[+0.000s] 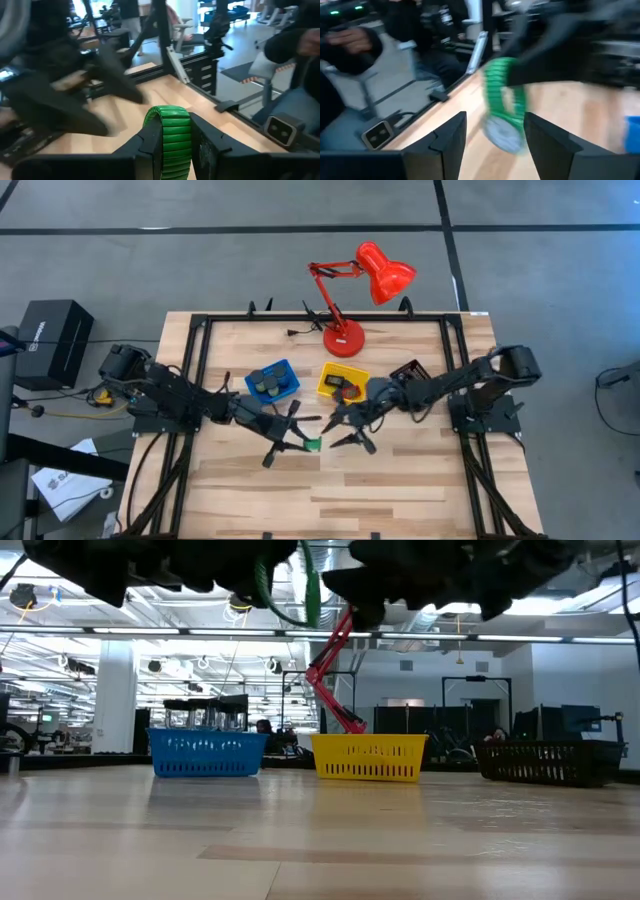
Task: Pick & Place Office items
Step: Put the green wrist watch into the black bin
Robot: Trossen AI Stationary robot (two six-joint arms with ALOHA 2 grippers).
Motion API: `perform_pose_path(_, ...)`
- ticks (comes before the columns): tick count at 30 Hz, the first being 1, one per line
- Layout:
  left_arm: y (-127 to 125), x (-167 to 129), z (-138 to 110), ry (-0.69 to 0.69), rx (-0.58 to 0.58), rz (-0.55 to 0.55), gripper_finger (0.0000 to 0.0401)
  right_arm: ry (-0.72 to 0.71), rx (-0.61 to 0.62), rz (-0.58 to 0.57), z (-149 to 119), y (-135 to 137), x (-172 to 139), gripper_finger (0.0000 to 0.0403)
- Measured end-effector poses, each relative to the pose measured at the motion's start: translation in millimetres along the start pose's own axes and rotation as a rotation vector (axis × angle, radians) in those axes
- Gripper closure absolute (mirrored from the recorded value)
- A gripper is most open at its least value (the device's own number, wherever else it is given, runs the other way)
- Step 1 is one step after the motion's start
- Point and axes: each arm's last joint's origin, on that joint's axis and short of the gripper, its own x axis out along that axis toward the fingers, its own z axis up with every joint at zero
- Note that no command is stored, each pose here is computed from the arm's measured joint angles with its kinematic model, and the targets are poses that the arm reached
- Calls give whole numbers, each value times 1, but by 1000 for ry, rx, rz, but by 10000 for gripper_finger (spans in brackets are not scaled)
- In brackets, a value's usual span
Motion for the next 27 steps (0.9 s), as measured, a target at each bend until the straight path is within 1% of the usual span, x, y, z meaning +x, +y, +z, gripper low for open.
perform_pose_path(2, 5, -1, -1, 2, -4, 14, 334, 9, 7, 46, 2, -4, 11, 215)
perform_pose_path(4, 8, -1, -1, -1, -31, -9, 334, 25, 15, 73, 5, -8, 19, 219)
perform_pose_path(8, 8, -2, -2, -6, -64, -41, 334, 65, 38, 79, 7, -17, 31, 226)
perform_pose_path(13, 8, -2, -2, -4, -64, -43, 334, 71, 47, 132, 9, -21, 38, 236)
perform_pose_path(20, 8, -2, -2, -2, -65, -42, 334, 47, 40, 237, 14, -17, 38, 254)
perform_pose_path(25, 11, -2, -3, 12, -39, 40, 334, 50, 40, 249, 14, -14, 39, 281)
perform_pose_path(27, 11, -2, -3, 14, -37, 56, 334, 50, 41, 247, 13, -15, 39, 292)
